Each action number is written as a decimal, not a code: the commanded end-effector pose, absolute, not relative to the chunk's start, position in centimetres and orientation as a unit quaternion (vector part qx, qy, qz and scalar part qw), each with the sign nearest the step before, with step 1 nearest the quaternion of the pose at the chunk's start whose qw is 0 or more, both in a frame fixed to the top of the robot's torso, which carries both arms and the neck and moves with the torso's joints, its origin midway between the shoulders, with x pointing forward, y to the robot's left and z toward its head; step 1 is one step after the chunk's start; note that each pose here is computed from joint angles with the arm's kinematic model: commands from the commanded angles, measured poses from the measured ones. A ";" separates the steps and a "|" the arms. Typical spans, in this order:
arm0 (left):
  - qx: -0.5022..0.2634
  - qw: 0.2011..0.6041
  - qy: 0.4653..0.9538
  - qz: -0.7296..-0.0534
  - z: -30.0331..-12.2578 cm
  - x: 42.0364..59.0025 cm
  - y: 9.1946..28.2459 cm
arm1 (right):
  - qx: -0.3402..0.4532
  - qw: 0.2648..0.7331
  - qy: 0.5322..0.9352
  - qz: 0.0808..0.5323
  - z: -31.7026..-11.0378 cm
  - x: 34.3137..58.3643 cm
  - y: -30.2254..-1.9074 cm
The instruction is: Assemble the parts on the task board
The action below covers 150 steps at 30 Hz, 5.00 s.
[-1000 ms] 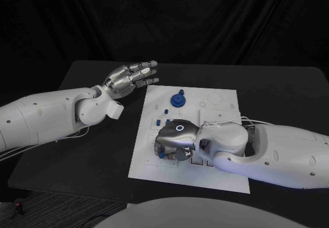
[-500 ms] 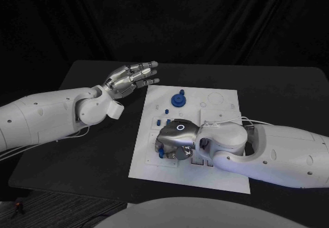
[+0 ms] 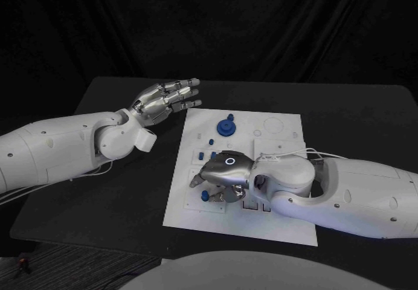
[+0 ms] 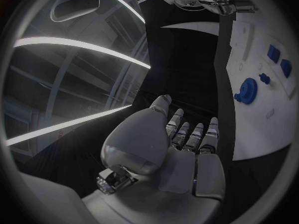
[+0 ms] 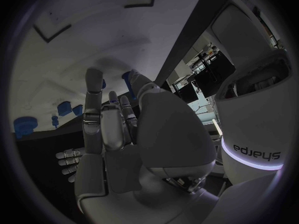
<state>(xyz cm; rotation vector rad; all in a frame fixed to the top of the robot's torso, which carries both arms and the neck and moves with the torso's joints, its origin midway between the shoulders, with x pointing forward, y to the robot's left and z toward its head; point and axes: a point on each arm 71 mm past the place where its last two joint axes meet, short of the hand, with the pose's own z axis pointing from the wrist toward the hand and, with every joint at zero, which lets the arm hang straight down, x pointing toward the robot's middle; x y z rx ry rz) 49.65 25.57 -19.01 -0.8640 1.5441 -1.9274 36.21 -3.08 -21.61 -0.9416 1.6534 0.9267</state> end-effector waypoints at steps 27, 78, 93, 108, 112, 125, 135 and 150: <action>-0.324 0.262 0.566 -0.711 -19.0 49.4 26.2 | -0.235 0.652 0.619 0.369 -11.5 39.4 -14.9; -0.326 0.254 0.571 -0.709 -19.1 49.2 26.4 | -0.112 0.457 0.872 0.130 -18.8 38.0 -22.3; -0.326 0.253 0.573 -0.708 -19.1 49.2 26.5 | -0.144 0.501 0.848 0.094 -18.3 36.5 -22.0; -0.326 0.251 0.576 -0.707 -19.2 49.3 26.4 | -0.137 0.492 0.854 0.102 -19.2 35.6 -21.6; -0.327 0.250 0.576 -0.706 -19.2 49.3 26.4 | -0.135 0.486 0.857 0.105 -19.9 35.2 -21.5; -0.327 0.246 0.579 -0.706 -19.4 49.2 26.4 | -0.158 0.480 0.858 0.087 -21.4 35.2 -21.0; -0.329 0.245 0.580 -0.704 -19.5 49.2 26.5 | -0.155 0.476 0.861 0.092 -21.8 35.2 -20.6; -0.329 0.241 0.582 -0.704 -19.6 49.1 26.5 | -0.044 0.450 0.878 0.157 -21.9 35.1 -20.7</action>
